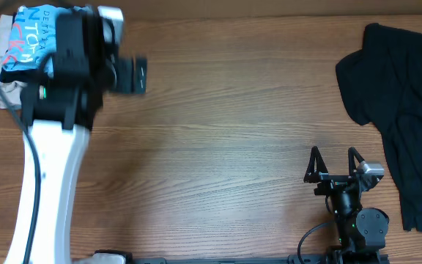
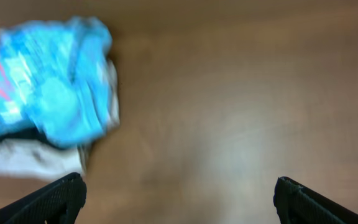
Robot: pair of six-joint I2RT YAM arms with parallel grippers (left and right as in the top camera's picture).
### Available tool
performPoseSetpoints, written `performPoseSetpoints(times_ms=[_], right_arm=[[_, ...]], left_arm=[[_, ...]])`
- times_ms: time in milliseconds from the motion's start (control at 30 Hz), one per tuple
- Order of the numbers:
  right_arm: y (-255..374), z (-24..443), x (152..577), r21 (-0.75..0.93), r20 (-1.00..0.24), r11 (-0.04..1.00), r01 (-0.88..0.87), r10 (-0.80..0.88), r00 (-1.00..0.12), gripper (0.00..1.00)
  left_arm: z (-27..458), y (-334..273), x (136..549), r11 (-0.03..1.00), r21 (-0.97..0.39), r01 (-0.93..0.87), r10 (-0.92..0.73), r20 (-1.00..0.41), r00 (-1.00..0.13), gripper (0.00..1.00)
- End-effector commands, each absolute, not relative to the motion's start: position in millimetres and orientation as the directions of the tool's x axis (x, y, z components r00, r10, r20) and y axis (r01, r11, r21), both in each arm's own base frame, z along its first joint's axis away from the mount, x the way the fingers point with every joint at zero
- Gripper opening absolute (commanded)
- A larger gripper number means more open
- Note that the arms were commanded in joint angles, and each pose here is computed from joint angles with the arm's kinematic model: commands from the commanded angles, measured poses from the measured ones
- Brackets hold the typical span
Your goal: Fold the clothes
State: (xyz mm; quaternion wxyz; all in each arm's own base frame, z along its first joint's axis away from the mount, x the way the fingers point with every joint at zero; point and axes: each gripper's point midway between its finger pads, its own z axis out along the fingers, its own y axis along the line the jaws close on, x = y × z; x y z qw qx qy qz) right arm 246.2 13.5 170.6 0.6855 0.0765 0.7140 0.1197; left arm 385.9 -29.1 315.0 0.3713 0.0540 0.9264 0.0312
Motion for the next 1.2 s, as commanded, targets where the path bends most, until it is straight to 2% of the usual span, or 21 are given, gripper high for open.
performPoseSetpoints(times_ms=[0,100,200,333,567,933,1167], right_arm=[[15,170,246,0.269,-0.963,0.961,-0.062,0.267,-0.041,1.0],[15,170,246,0.269,-0.963,0.961,-0.062,0.267,-0.041,1.0],[15,170,246,0.269,-0.963,0.961,-0.062,0.267,-0.041,1.0],[15,170,246,0.269,-0.963,0.961,-0.062,0.267,-0.041,1.0],[15,170,246,0.269,-0.963,0.961,-0.062,0.267,-0.041,1.0],[15,170,246,0.269,-0.963,0.961,-0.062,0.267,-0.041,1.0],[15,170,246,0.269,-0.963,0.961,-0.062,0.267,-0.041,1.0]], left_arm=[[292,-22,339,0.99,0.113,0.086,0.14,-0.66,-0.738,1.0],[276,-15,316,0.993,0.095,0.065,0.112,-0.692,-0.713,1.0],[268,-17,302,0.995,0.071,0.07,0.099,-0.801,-0.591,1.0],[249,-24,282,0.994,0.045,0.099,0.078,-0.93,-0.359,1.0],[220,-23,257,0.994,0.042,0.101,0.051,-0.995,-0.089,1.0],[198,-11,243,0.997,0.039,0.07,0.038,-0.999,0.017,1.0],[179,-8,245,0.998,0.038,0.059,0.038,-0.999,-0.008,1.0]])
